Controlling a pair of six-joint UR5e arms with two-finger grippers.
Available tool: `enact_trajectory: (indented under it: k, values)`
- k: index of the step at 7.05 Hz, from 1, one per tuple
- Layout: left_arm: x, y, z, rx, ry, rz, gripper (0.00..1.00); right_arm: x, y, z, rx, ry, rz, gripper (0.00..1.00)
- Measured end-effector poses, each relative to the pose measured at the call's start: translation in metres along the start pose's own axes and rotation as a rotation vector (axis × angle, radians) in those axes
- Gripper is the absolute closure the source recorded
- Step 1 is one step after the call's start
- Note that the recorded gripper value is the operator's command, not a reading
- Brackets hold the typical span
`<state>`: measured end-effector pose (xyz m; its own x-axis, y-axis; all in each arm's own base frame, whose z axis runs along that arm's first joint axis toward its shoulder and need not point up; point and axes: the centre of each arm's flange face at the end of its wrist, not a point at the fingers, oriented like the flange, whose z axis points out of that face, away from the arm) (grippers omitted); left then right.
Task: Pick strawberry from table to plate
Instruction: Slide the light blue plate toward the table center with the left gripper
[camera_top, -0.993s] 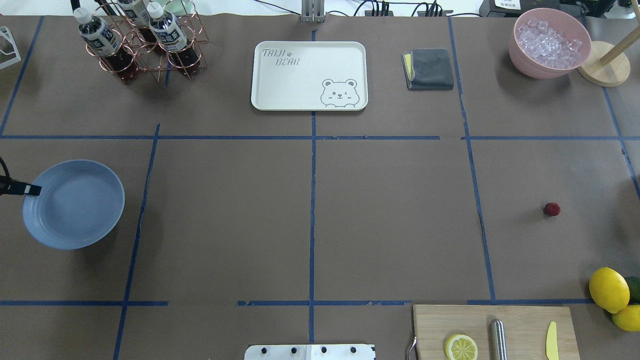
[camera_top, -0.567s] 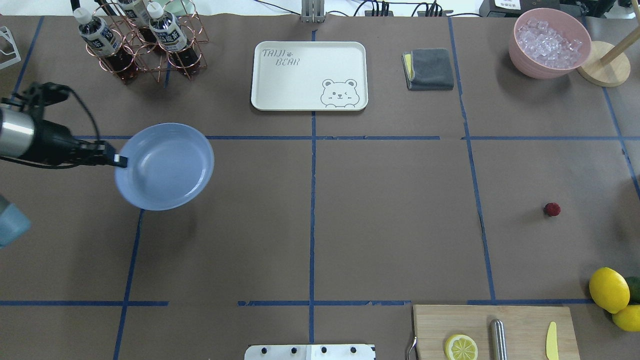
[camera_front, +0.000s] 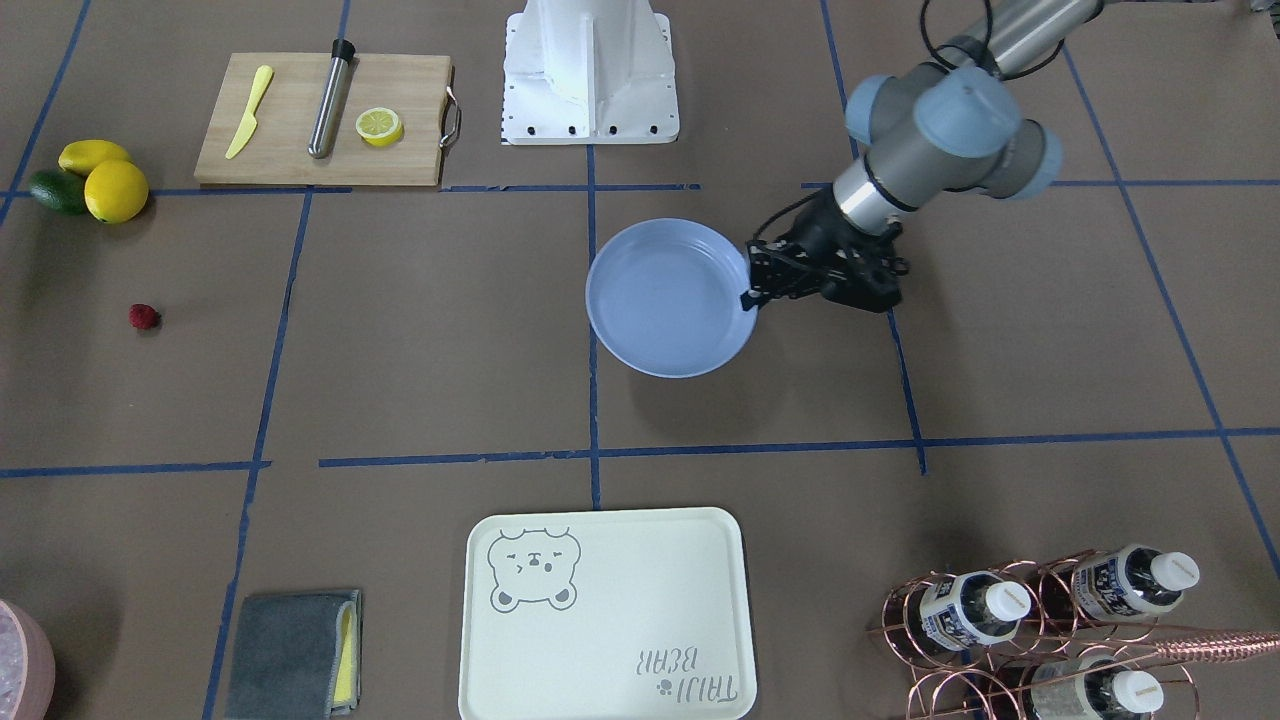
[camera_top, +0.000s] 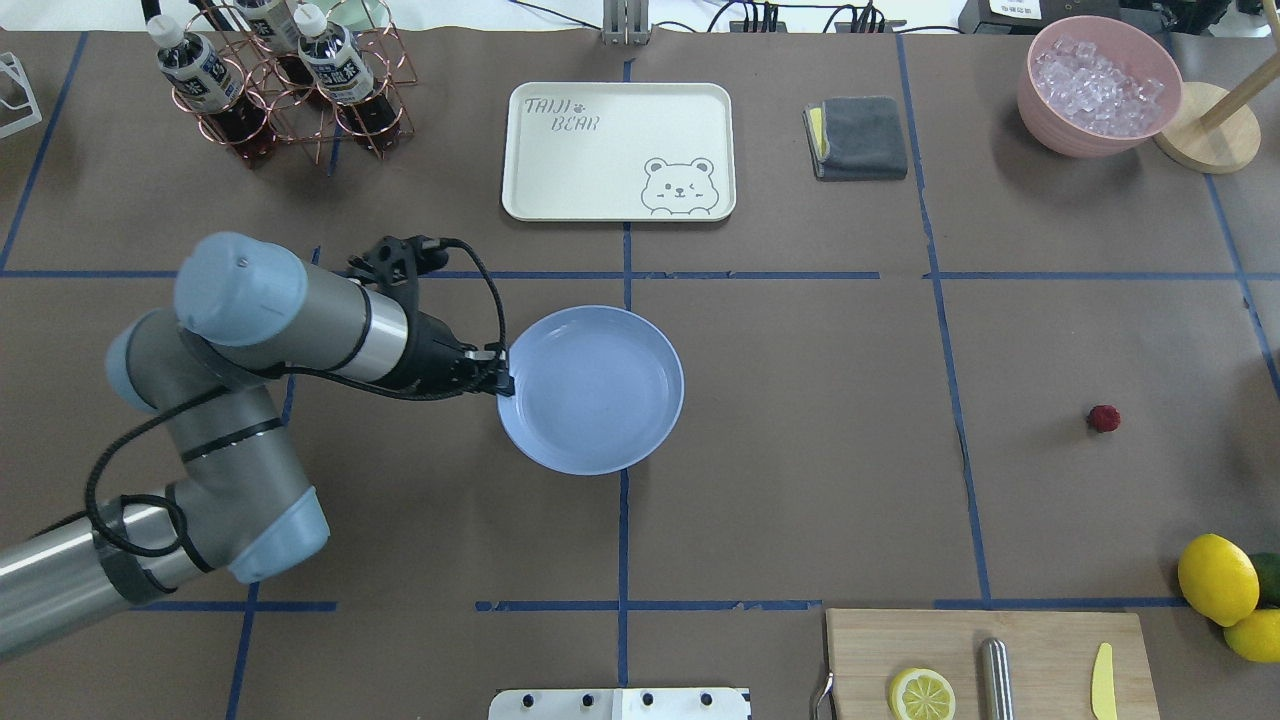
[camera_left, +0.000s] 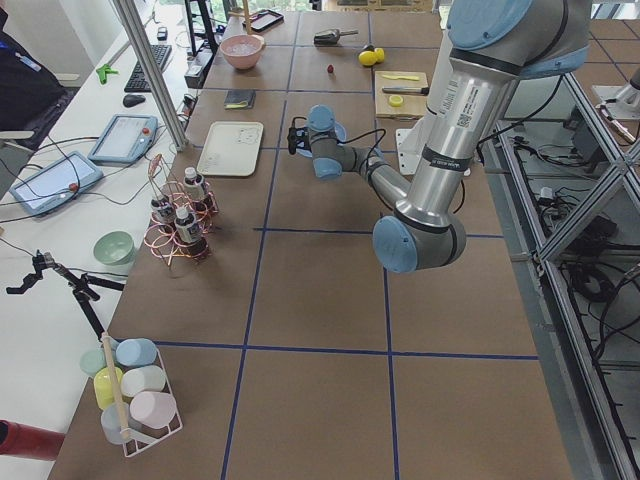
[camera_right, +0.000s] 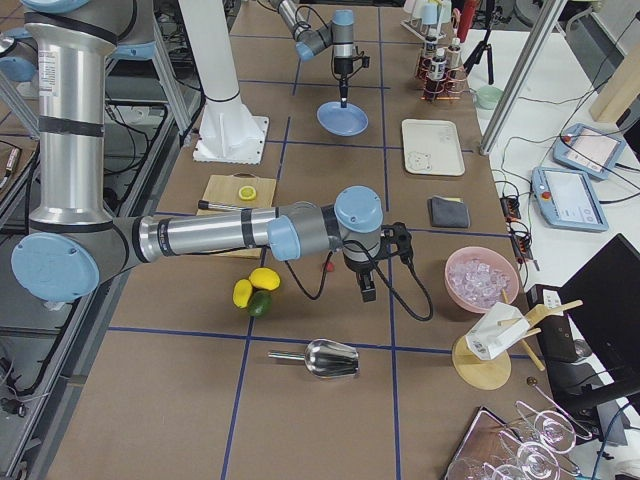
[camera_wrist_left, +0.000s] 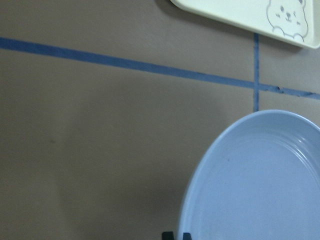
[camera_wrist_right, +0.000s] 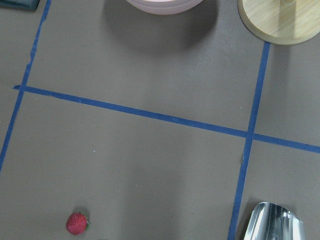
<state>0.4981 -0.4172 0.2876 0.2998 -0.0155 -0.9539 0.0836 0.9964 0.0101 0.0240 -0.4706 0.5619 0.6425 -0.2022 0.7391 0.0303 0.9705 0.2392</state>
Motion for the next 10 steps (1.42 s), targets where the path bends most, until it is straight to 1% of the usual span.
enact_trajectory:
  k: [1, 2, 3, 5, 7, 9, 10]
  values:
    - [0.010, 0.017, 0.025, 0.001, -0.013, 0.003, 1.00, -0.001, 0.000, -0.001, 0.002, 0.000, 0.005, 0.00]
    - [0.014, 0.027, 0.041, 0.005, -0.024, 0.005, 1.00, -0.001, 0.000, -0.001, 0.002, 0.000, 0.007, 0.00]
    - [0.016, 0.033, 0.049, 0.005, -0.028, 0.007, 1.00, -0.002, 0.000, -0.001, 0.003, 0.000, 0.008, 0.00]
    - [0.018, 0.037, 0.053, 0.003, -0.029, 0.012, 1.00, -0.002, 0.000, -0.001, 0.003, 0.000, 0.009, 0.00]
    - [0.014, 0.026, 0.047, 0.022, -0.030, 0.009, 1.00, -0.001, 0.000, 0.000, 0.001, -0.001, 0.012, 0.00]
    - [0.007, 0.014, 0.046, 0.046, -0.045, -0.003, 0.66, -0.001, 0.000, 0.000, 0.001, -0.001, 0.012, 0.00]
    - [0.004, 0.013, 0.050, 0.051, -0.054, -0.006, 0.53, -0.001, 0.000, -0.001, 0.001, -0.002, 0.011, 0.00]
